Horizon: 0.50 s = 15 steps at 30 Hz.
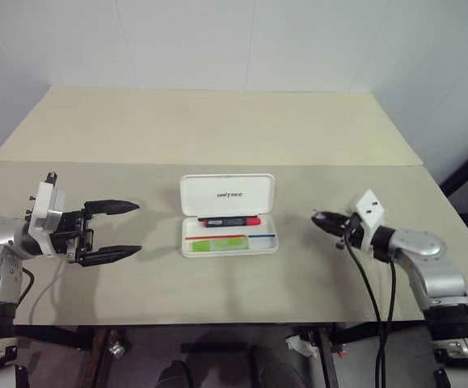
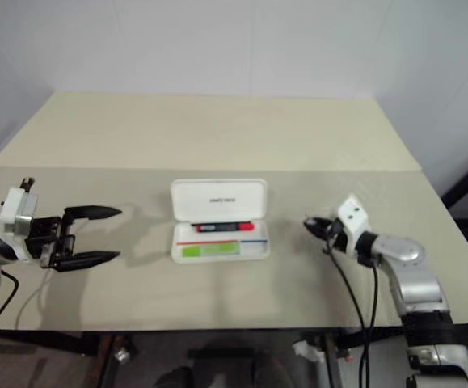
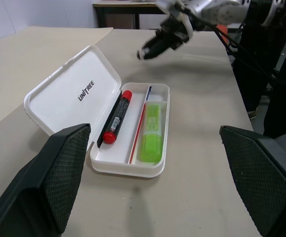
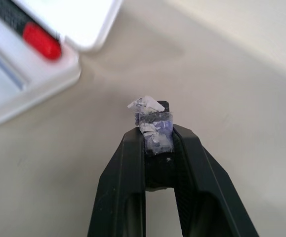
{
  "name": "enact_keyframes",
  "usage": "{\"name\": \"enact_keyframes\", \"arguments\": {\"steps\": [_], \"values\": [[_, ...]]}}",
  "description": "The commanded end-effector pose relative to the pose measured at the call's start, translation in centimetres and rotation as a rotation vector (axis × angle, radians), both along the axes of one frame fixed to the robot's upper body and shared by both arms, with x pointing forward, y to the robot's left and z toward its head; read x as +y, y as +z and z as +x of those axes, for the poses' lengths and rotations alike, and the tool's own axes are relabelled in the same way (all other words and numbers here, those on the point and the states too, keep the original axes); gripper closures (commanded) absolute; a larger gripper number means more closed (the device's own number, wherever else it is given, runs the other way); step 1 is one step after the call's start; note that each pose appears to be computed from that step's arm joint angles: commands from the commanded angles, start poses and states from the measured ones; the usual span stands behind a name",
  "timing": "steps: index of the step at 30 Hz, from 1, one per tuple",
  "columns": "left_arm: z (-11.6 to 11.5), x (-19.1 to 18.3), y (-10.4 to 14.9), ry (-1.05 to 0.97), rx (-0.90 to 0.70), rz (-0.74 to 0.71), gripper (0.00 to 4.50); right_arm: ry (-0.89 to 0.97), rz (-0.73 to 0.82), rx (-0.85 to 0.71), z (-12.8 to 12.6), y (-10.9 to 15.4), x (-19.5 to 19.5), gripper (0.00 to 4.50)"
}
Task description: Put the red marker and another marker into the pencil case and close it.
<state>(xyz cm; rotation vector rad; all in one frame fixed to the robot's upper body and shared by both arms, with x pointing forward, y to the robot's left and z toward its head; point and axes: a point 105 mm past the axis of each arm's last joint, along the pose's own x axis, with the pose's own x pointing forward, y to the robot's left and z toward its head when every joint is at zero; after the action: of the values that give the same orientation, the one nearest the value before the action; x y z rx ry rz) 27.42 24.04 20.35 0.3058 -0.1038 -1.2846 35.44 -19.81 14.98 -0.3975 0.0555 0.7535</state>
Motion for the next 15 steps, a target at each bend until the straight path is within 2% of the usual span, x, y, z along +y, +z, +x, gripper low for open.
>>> {"name": "enact_keyframes", "arguments": {"steps": [1, 8, 12, 15], "values": [[-0.3, 0.4, 1.1, 0.009, -0.051, -0.016, 0.00, 0.090, -0.011, -0.086, -0.7, 3.7, 1.5, 4.10], [-0.8, 0.7, 0.4, 0.005, -0.042, -0.002, 0.00, 0.330, -0.111, -0.112, -2.6, 7.1, 5.3, 4.10], [-1.0, 1.1, 0.0, 0.011, -0.037, 0.001, 0.00, 0.467, -0.296, 0.063, -3.9, 5.1, 6.1, 4.10], [-1.2, 1.4, -0.6, 0.030, -0.033, 0.012, 0.00, 0.561, -0.380, 0.093, -4.0, 4.4, 7.2, 4.10]]}}
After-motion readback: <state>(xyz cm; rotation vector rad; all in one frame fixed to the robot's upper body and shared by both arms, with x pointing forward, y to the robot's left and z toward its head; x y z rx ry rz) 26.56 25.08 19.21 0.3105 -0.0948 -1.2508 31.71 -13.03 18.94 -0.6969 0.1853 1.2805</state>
